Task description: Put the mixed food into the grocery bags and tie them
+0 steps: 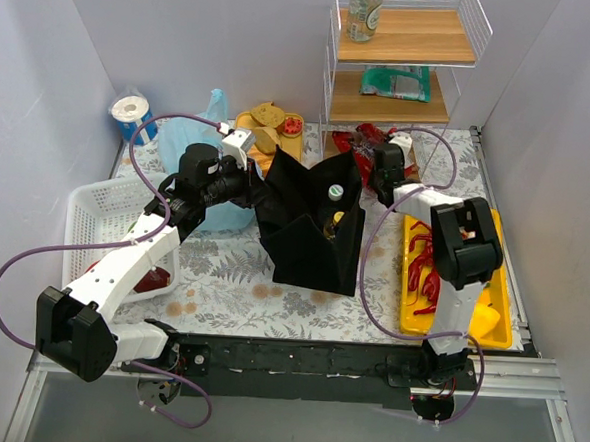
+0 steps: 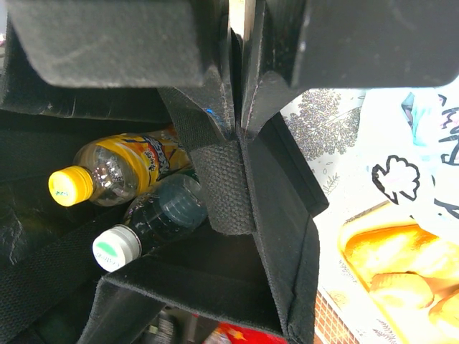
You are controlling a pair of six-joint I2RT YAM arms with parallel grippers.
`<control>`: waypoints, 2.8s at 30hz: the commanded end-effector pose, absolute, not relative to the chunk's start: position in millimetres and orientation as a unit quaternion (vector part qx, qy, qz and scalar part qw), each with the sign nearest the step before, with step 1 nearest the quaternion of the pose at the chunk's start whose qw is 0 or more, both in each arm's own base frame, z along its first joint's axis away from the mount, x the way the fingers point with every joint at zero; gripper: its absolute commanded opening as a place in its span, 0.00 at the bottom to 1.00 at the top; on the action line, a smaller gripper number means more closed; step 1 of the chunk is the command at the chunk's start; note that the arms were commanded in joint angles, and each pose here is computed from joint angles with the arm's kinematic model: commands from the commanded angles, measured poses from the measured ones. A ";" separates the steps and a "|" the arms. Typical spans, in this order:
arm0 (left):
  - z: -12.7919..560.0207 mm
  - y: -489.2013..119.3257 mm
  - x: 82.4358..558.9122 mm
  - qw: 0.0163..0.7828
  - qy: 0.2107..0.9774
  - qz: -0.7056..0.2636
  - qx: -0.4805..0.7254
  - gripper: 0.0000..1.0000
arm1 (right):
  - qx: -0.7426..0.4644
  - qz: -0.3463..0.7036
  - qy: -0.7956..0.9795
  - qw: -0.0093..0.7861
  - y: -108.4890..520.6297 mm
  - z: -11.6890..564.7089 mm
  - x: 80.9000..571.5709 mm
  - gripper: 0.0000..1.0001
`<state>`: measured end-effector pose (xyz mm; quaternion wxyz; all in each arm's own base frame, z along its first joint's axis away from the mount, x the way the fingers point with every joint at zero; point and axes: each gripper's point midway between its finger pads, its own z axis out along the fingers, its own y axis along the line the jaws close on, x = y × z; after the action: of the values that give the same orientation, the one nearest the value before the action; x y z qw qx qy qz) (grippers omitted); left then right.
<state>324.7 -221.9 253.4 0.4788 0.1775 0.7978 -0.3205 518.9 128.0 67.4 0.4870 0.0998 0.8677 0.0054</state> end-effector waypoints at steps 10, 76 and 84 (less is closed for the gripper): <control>291.3 -218.4 323.0 0.529 0.758 -0.331 0.189 0.00 | 0.088 0.061 0.735 0.670 91.4 273.0 420.8 0.01; 320.0 -236.0 291.5 0.528 0.707 -0.397 0.253 0.00 | -0.254 0.041 0.638 0.725 257.6 466.0 282.3 0.01; 316.2 -236.0 295.4 0.525 0.713 -0.397 0.241 0.00 | -0.349 0.108 0.685 0.631 340.8 394.9 260.2 0.01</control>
<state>297.3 -236.1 272.4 0.4673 0.2252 0.7627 -0.3862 270.7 326.3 346.2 0.5980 -0.3917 0.6985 0.0330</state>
